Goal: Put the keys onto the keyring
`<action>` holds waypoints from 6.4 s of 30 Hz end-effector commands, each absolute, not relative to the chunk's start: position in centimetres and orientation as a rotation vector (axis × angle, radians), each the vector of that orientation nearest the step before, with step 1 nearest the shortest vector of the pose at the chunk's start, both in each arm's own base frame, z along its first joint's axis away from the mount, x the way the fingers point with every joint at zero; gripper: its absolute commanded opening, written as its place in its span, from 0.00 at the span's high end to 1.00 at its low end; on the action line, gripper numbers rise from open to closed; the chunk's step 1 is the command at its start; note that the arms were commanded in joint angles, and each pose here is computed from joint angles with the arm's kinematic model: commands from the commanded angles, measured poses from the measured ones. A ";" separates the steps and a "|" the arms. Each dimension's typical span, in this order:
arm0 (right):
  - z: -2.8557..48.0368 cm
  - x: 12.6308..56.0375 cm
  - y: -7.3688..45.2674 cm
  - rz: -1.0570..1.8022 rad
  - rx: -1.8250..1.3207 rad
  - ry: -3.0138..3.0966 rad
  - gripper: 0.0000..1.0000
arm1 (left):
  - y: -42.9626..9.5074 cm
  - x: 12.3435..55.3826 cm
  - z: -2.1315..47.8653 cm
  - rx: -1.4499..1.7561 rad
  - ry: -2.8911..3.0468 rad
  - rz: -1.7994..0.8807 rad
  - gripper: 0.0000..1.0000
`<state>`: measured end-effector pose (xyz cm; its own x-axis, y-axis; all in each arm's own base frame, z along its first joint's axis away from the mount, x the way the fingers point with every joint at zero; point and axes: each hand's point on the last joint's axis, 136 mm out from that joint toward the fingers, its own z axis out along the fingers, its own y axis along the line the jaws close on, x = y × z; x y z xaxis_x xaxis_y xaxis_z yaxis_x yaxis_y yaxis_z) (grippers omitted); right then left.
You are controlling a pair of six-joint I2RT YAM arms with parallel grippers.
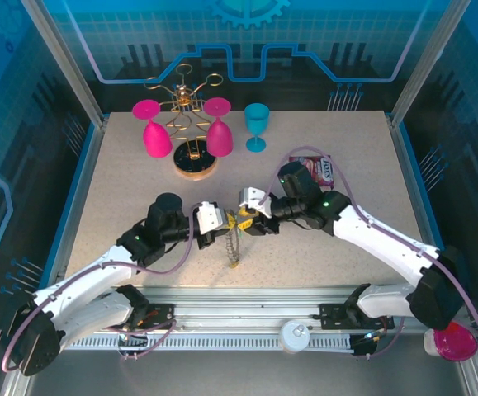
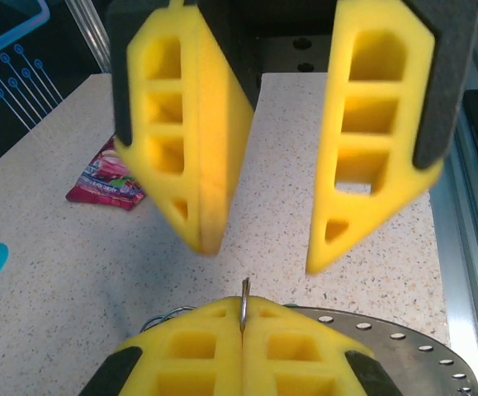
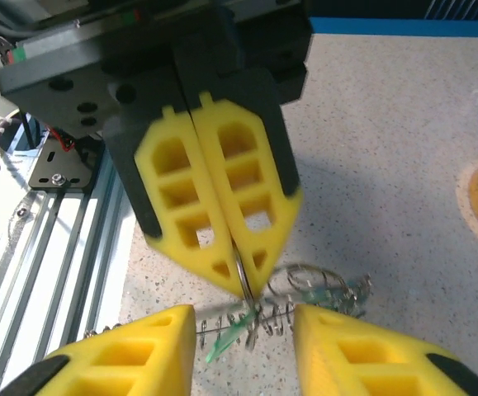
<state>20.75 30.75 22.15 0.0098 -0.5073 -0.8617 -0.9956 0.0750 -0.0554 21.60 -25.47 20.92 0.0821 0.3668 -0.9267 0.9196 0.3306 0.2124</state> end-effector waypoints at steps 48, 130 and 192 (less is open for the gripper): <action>21.3 20.6 31.9 0.800 -1.392 1.536 0.66 | -25.8 21.0 26.2 0.993 1.235 -0.779 1.00; 10.5 32.3 33.1 0.391 -1.203 2.163 1.00 | -5.4 29.2 29.4 -0.134 1.506 -0.109 0.20; 10.1 39.4 2.3 0.103 -0.119 1.867 0.30 | 1.2 39.7 9.6 -0.175 1.886 0.051 0.01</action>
